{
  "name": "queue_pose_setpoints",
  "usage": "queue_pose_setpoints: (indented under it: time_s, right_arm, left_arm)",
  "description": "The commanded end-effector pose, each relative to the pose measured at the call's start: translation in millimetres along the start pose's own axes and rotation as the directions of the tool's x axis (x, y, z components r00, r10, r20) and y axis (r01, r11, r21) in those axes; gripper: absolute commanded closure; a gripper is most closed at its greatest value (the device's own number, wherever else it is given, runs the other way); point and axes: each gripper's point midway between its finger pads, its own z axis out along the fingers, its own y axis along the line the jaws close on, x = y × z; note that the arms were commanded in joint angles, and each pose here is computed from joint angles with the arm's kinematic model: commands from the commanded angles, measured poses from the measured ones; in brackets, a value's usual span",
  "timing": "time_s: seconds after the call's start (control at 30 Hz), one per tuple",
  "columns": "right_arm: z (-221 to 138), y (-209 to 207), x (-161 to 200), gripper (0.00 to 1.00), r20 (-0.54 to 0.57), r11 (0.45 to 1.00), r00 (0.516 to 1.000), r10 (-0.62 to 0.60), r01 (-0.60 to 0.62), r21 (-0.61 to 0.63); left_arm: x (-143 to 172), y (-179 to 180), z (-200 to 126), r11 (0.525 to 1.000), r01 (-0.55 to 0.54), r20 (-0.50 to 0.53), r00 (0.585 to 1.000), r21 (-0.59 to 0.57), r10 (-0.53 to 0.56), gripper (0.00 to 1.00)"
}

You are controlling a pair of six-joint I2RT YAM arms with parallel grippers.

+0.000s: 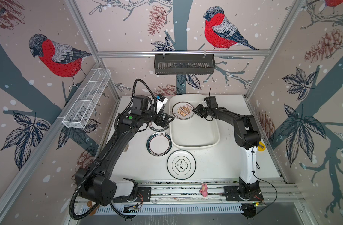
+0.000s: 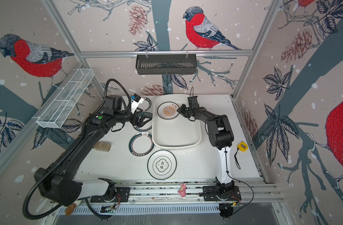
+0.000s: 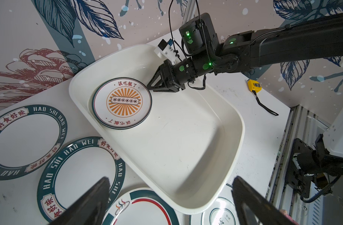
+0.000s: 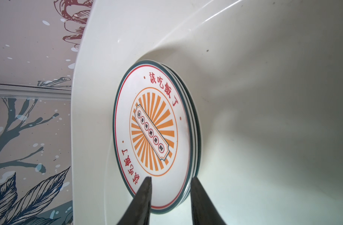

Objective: Place the plates into the plastic bin on the countertop
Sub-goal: Place the plate in the plastic bin, then pick up the plate from the bottom-center of the table.

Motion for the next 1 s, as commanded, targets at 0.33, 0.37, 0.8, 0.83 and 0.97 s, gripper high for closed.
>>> queue_pose_setpoints:
  time_s: [0.33, 0.37, 0.8, 0.83, 0.97]
  right_arm:
    - [-143.2, 64.6, 17.8, 0.64, 0.192, 0.957, 0.941, -0.279, 0.29, -0.032]
    - [-155.2, 65.4, 26.8, 0.64, 0.195, 0.953, 0.938, -0.287, 0.3, -0.042]
    - [-264.8, 66.5, 156.3, 0.54, 0.143, 0.91, 0.93, -0.337, 0.361, -0.204]
    - [-266.1, 64.2, 164.3, 0.54, 0.125, 0.912, 0.938, -0.323, 0.344, -0.225]
    - [-263.9, 55.0, 198.2, 0.51, 0.02, 0.915, 0.951, -0.307, 0.301, -0.269]
  left_arm:
    - [0.1, -0.3, 0.9, 1.0, -0.015, 0.009, 1.0, -0.001, 0.015, 0.03]
    - [0.0, -0.2, 1.4, 1.0, -0.013, 0.009, 1.0, 0.0, 0.013, 0.03]
    - [4.6, 13.7, 21.8, 0.998, 0.056, -0.025, 0.998, -0.003, -0.057, 0.03]
    - [6.5, 12.7, 22.6, 0.998, 0.059, -0.028, 0.998, 0.003, -0.059, 0.03]
    - [9.6, 8.3, 23.6, 0.998, 0.057, -0.029, 0.998, 0.031, -0.056, 0.04]
